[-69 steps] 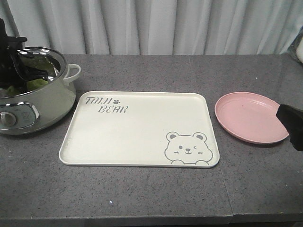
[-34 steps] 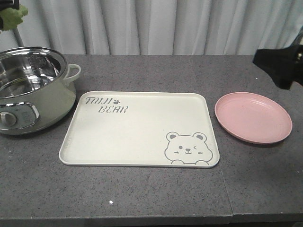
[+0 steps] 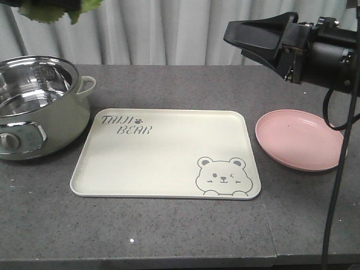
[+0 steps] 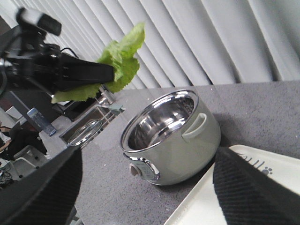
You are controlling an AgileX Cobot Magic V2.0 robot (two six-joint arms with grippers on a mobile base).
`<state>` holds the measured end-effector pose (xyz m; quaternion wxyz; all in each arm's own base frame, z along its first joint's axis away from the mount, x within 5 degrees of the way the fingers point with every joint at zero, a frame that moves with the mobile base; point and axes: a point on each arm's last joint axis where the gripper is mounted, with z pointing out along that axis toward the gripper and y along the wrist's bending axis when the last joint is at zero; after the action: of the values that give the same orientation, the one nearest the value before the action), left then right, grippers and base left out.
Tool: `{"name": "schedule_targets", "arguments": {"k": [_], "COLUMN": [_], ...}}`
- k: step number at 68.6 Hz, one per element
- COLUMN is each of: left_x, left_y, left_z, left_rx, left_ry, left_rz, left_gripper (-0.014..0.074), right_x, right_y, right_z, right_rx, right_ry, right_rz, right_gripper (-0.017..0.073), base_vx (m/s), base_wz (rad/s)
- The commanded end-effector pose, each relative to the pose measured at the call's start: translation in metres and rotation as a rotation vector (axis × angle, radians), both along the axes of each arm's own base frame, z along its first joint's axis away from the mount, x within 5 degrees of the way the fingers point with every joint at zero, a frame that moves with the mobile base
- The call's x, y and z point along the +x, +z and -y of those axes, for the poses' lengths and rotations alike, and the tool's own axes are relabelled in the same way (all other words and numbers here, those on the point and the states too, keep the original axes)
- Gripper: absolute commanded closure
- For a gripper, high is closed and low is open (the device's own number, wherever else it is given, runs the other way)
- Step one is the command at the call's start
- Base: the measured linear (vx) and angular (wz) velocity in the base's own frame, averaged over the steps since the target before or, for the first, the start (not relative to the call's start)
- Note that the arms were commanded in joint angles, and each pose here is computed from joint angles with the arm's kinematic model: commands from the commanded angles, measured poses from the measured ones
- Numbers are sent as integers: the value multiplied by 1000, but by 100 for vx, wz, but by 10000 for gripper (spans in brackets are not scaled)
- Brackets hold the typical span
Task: Transfer vegetables to tray and serve
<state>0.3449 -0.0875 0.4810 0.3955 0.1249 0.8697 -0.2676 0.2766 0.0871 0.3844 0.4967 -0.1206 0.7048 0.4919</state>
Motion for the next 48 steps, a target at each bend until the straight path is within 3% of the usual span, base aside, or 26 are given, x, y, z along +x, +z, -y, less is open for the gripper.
{"name": "schedule_targets", "arguments": {"k": [1, 19, 48], "left_x": [-24, -32, -36], "left_y": [29, 19, 5], "left_z": [24, 77, 116], "left_rx": [-69, -44, -45], "left_ry": [-105, -280, -372], "left_rz": [136, 155, 131], "left_gripper": [601, 601, 601], "right_x": [-3, -2, -2], "right_y": [24, 24, 24], "right_z": [0, 0, 1], "right_rx": [136, 132, 132], "right_ry": [6, 4, -3], "right_rz": [56, 61, 57], "right_gripper": [11, 11, 11], "base_vx": [0, 0, 0], "base_wz": [0, 0, 0]}}
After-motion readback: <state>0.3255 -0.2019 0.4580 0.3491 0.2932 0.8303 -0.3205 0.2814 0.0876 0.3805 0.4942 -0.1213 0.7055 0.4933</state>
